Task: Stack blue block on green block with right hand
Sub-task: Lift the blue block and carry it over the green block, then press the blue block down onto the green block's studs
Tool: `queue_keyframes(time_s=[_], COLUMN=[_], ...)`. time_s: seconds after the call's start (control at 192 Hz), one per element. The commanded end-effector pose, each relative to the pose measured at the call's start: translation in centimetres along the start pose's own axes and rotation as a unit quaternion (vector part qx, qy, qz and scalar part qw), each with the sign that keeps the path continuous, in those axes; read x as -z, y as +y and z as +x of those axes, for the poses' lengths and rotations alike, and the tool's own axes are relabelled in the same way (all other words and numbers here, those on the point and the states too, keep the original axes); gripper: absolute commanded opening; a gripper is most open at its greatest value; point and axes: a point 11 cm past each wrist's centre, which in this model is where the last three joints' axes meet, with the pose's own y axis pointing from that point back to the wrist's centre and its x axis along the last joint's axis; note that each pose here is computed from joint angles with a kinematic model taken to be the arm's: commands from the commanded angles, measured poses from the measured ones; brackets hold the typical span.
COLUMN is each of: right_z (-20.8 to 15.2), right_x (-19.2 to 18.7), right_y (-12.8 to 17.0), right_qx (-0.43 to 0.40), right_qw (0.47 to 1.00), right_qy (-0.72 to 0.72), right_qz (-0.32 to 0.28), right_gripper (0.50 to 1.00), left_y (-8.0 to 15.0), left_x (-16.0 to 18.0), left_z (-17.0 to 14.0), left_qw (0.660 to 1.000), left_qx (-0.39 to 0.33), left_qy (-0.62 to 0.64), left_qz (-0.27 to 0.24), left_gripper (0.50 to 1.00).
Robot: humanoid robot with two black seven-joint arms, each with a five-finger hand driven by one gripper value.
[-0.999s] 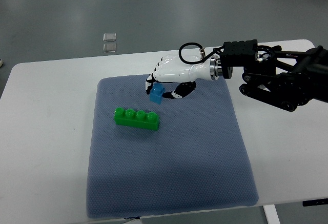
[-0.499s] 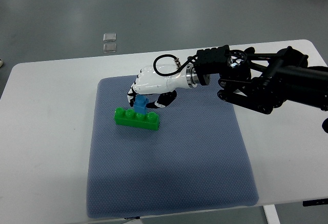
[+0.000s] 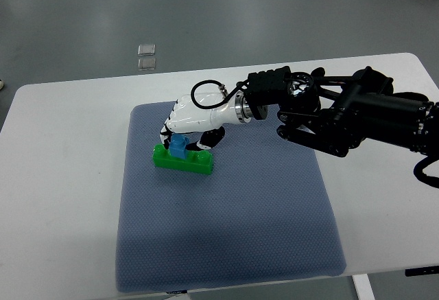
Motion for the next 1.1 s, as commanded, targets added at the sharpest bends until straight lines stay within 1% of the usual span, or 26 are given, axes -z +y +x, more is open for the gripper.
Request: queue_keyframes(time_s=[0.0,0.271,1.093], right_z=[-0.1,-0.8,-1.4], right_x=[0.1,0.1,-0.3], right_y=[-0.2,-0.4,-0.1], right_qx=[0.0,0.005,0.009], right_qw=[1.0,1.0,1.0], right_qy=[-0.001,0.001,-0.002], right_qz=[0.001,-0.002,-0.009], right_gripper=[0.578,0.578,0.578], left_y=[0.0,0.0,0.0], left_x=[0.0,0.0,0.0], left_z=[0.0,0.0,0.0], left_qw=[1.0,1.0,1.0], left_qx=[0.0,0.0,0.0], left_qy=[0.0,0.001,0.001], left_qz=[0.0,0.0,0.0], left_gripper=[1.0,1.0,1.0])
